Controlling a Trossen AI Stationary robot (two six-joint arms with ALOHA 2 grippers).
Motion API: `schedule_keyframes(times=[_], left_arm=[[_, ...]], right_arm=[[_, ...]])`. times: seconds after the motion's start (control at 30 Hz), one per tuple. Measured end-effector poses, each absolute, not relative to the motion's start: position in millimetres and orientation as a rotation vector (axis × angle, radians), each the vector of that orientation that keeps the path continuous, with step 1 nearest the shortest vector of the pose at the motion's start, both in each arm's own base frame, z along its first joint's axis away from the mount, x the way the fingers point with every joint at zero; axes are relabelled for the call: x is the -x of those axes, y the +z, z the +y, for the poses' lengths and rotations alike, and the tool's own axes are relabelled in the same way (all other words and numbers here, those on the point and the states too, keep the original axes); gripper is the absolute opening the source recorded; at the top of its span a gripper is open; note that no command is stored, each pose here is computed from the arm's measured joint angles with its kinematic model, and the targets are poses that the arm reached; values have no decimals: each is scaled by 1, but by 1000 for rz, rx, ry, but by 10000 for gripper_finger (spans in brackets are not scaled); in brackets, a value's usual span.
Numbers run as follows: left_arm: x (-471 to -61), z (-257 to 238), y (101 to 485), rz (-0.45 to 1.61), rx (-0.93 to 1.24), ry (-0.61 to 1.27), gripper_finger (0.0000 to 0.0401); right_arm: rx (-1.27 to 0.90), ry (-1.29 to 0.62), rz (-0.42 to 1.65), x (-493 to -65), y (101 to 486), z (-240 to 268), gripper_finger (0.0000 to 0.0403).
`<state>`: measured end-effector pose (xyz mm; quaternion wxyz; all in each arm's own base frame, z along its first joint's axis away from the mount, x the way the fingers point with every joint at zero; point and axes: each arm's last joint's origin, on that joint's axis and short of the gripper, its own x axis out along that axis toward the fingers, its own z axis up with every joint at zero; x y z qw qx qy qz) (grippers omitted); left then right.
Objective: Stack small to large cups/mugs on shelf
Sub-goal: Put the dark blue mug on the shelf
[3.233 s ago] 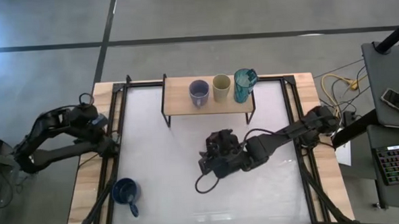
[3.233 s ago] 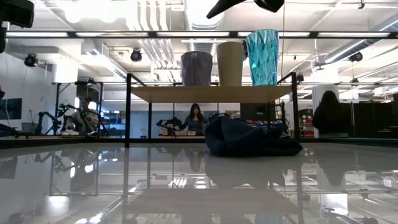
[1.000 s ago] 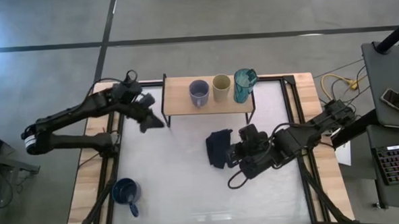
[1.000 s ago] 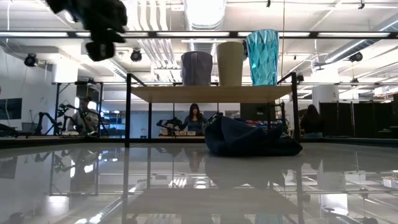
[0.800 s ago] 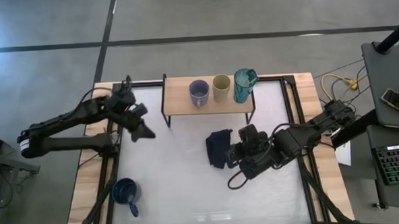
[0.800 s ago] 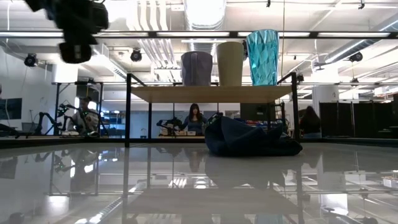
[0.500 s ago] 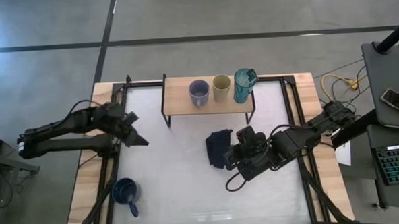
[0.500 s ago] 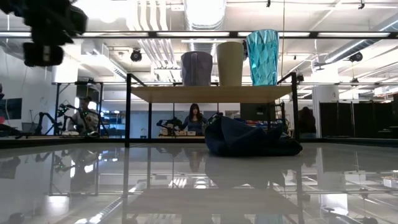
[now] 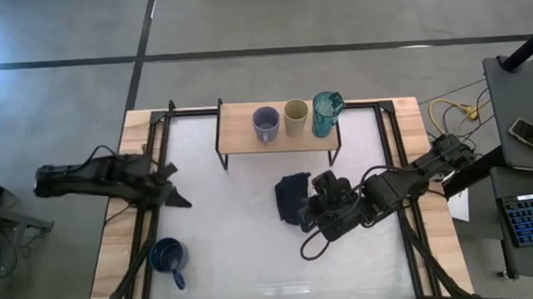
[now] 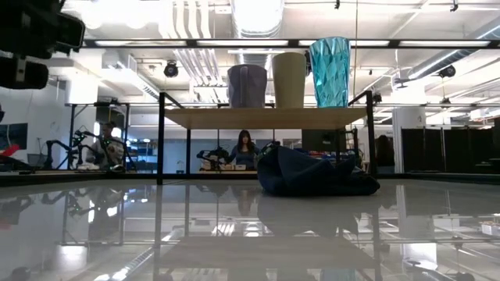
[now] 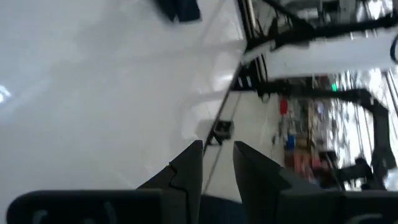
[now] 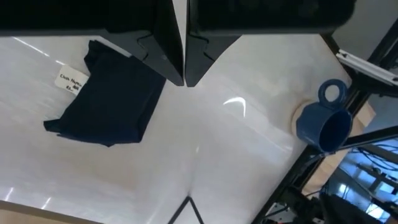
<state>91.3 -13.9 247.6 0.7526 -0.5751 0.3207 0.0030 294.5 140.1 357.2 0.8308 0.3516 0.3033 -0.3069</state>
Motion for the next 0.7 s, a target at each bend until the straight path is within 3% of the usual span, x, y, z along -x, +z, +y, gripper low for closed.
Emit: schedule_keyframes(times=[0.17,0.33,0.5,0.7], left_arm=[[-108,-37,247,828,1147,-208,75],[-103,-68,231,1145,1001,-306,75],[-89,-87,213,1409,777,-232,75],[-93,-91,238,1297,590,-89,75]], right_arm=[[-745,-637,661,-293,357,142,9],[-732,-634,667,-293,357,142,8],[-724,-638,668,-294,357,139,9],[-729,-660,663,-297,357,133,9]])
